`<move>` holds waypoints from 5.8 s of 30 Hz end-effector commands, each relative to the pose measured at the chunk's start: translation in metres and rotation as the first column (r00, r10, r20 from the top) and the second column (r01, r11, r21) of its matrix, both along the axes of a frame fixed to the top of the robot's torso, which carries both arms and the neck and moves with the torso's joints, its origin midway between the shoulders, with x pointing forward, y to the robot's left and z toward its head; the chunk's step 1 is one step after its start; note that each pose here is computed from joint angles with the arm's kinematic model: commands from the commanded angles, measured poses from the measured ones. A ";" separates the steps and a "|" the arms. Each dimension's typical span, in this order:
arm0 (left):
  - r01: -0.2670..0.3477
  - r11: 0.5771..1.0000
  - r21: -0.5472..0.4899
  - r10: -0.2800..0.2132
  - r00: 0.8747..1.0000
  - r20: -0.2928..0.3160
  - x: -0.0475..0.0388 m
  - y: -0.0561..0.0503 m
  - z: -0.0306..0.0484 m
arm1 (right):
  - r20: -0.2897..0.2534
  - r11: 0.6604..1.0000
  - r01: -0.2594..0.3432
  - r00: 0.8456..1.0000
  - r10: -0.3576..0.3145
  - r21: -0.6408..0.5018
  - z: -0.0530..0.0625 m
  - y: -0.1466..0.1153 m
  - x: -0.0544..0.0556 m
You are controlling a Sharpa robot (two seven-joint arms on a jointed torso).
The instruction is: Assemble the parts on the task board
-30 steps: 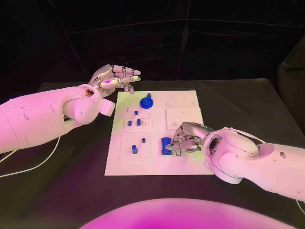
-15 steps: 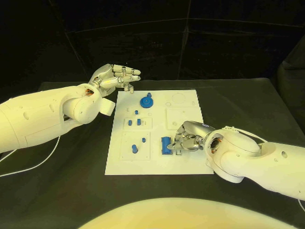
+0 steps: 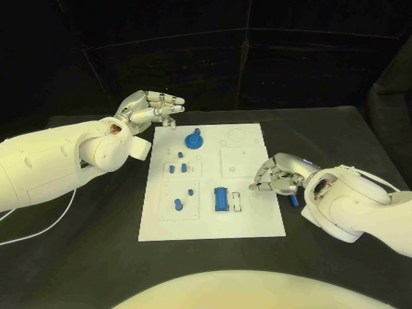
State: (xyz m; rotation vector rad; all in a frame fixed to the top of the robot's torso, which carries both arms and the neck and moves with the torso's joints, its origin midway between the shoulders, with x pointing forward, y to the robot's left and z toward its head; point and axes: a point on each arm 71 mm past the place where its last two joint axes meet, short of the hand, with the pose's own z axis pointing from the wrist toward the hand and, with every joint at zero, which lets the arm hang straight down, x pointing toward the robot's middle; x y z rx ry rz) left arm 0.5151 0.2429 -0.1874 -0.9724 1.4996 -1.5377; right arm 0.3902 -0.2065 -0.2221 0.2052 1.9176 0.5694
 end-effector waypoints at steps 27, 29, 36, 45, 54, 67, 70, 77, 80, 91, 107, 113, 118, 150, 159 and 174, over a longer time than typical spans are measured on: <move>0.018 1.000 -0.005 -0.018 1.000 -0.004 -0.0045 -0.002 -0.0026 | -0.027 0.961 0.125 0.990 -0.135 -0.246 0.003 -0.089 0.011; 0.018 1.000 -0.005 -0.018 1.000 -0.004 -0.0044 -0.001 -0.0027 | -0.024 0.961 0.116 0.992 -0.126 -0.253 0.002 -0.086 0.010; 0.018 1.000 -0.004 -0.018 1.000 -0.005 -0.0044 -0.001 -0.0032 | -0.032 0.959 0.085 0.995 -0.097 -0.270 -0.002 -0.077 0.005; 0.015 1.000 -0.002 -0.015 1.000 -0.007 -0.0044 0.000 -0.0039 | -0.048 0.946 0.064 0.995 -0.084 -0.319 -0.009 -0.075 0.001; 0.014 1.000 -0.001 -0.014 1.000 -0.008 -0.0045 0.001 -0.0043 | -0.074 0.933 0.040 0.995 -0.071 -0.357 -0.014 -0.071 -0.002; 0.014 1.000 -0.001 -0.014 1.000 -0.008 -0.0049 0.002 -0.0043 | -0.089 0.923 0.012 0.995 -0.051 -0.385 -0.030 -0.061 -0.004; 0.014 1.000 -0.001 -0.014 1.000 -0.008 -0.0050 0.002 -0.0043 | -0.087 0.920 0.009 0.995 -0.047 -0.392 -0.031 -0.059 -0.003; 0.015 1.000 -0.001 -0.015 1.000 -0.009 -0.0051 0.002 -0.0044 | -0.084 0.905 -0.008 0.996 -0.030 -0.424 -0.035 -0.055 -0.001; 0.014 1.000 -0.001 -0.014 1.000 -0.010 -0.0052 0.003 -0.0046 | -0.077 0.893 -0.021 0.997 -0.015 -0.450 -0.036 -0.053 -0.001; 0.013 1.000 0.001 -0.013 1.000 -0.014 -0.0056 0.004 -0.0048 | -0.060 0.884 -0.025 0.998 -0.003 -0.466 -0.035 -0.049 -0.004; 0.013 1.000 0.003 -0.013 1.000 -0.017 -0.0056 0.005 -0.0056 | -0.038 0.974 0.144 0.988 -0.153 -0.172 -0.013 -0.058 -0.024; 0.014 1.000 0.003 -0.014 1.000 -0.018 -0.0057 0.004 -0.0058 | -0.017 0.984 0.137 0.990 -0.139 -0.110 -0.003 -0.050 -0.029; 0.017 1.000 0.002 -0.017 1.000 -0.018 -0.0059 0.004 -0.0058 | -0.014 0.991 0.112 0.993 -0.113 -0.073 0.001 -0.038 -0.031; 0.020 1.000 0.001 -0.020 1.000 -0.019 -0.0074 0.003 -0.0052 | -0.151 0.999 0.009 0.988 -0.014 -0.036 -0.022 0.044 -0.012; 0.024 1.000 0.000 -0.024 1.000 -0.020 -0.0073 0.001 -0.0053 | -0.168 0.999 -0.011 0.986 0.003 -0.051 -0.025 0.054 -0.010; 0.028 1.000 -0.001 -0.028 0.999 -0.023 -0.0077 0.001 -0.0053 | -0.194 0.995 -0.048 0.980 0.030 -0.090 -0.029 0.063 -0.010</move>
